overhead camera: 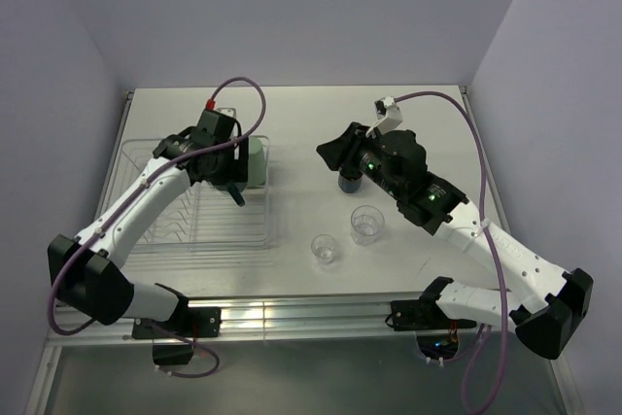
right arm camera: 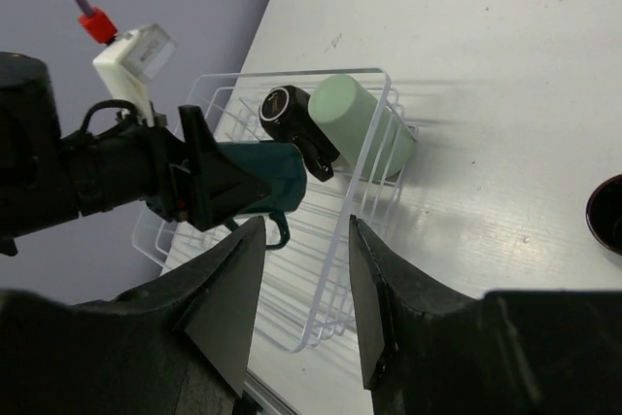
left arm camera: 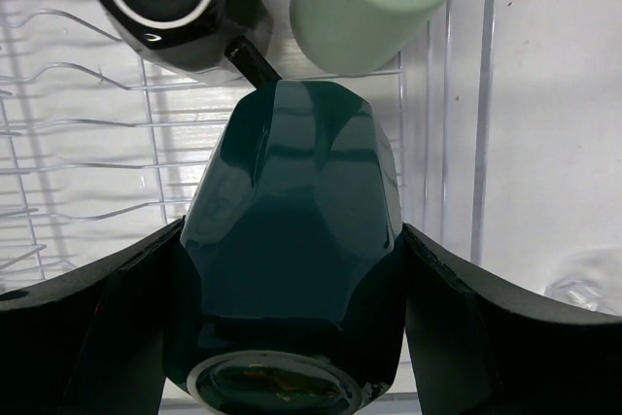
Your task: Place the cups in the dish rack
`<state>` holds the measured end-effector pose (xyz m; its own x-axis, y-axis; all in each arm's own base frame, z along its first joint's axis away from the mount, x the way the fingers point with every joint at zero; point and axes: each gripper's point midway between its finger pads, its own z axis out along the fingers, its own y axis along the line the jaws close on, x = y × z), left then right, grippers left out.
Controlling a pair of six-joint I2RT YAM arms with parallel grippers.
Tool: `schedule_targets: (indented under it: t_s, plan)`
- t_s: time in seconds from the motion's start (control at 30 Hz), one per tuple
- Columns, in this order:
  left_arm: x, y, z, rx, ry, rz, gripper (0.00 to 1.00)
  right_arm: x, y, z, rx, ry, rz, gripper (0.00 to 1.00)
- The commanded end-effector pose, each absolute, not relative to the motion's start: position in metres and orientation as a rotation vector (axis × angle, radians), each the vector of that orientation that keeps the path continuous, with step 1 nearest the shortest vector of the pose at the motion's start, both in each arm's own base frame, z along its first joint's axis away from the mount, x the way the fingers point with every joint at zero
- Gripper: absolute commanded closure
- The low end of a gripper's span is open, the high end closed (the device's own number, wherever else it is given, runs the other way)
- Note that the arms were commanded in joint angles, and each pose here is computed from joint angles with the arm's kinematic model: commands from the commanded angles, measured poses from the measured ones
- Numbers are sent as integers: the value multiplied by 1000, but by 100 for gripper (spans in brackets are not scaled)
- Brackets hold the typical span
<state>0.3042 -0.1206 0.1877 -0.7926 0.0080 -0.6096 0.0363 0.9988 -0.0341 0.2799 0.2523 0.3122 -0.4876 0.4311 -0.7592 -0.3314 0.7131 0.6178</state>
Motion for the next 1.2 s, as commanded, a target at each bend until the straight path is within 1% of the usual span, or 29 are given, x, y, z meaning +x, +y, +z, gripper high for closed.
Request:
schedule_targets:
  t_s: [0.0, 0.33, 0.53, 0.87, 1.13, 1.17]
  plan:
    - [323, -130, 196, 14, 2408, -41, 100, 282, 247, 340, 76, 1800, 904, 52]
    - [326, -159, 156, 111, 2510, 41, 100, 282, 245, 335, 67, 1812, 881, 52]
    - [330, -158, 139, 109, 2541, 126, 100, 282, 244, 333, 62, 1819, 872, 52]
    - [339, -170, 129, 108, 2558, 94, 100, 284, 245, 329, 60, 1833, 854, 53]
    - [340, -169, 115, 100, 2576, 120, 88, 285, 246, 323, 58, 1848, 852, 52]
    - [340, -169, 114, 94, 2577, 121, 84, 284, 247, 323, 58, 1848, 857, 52]
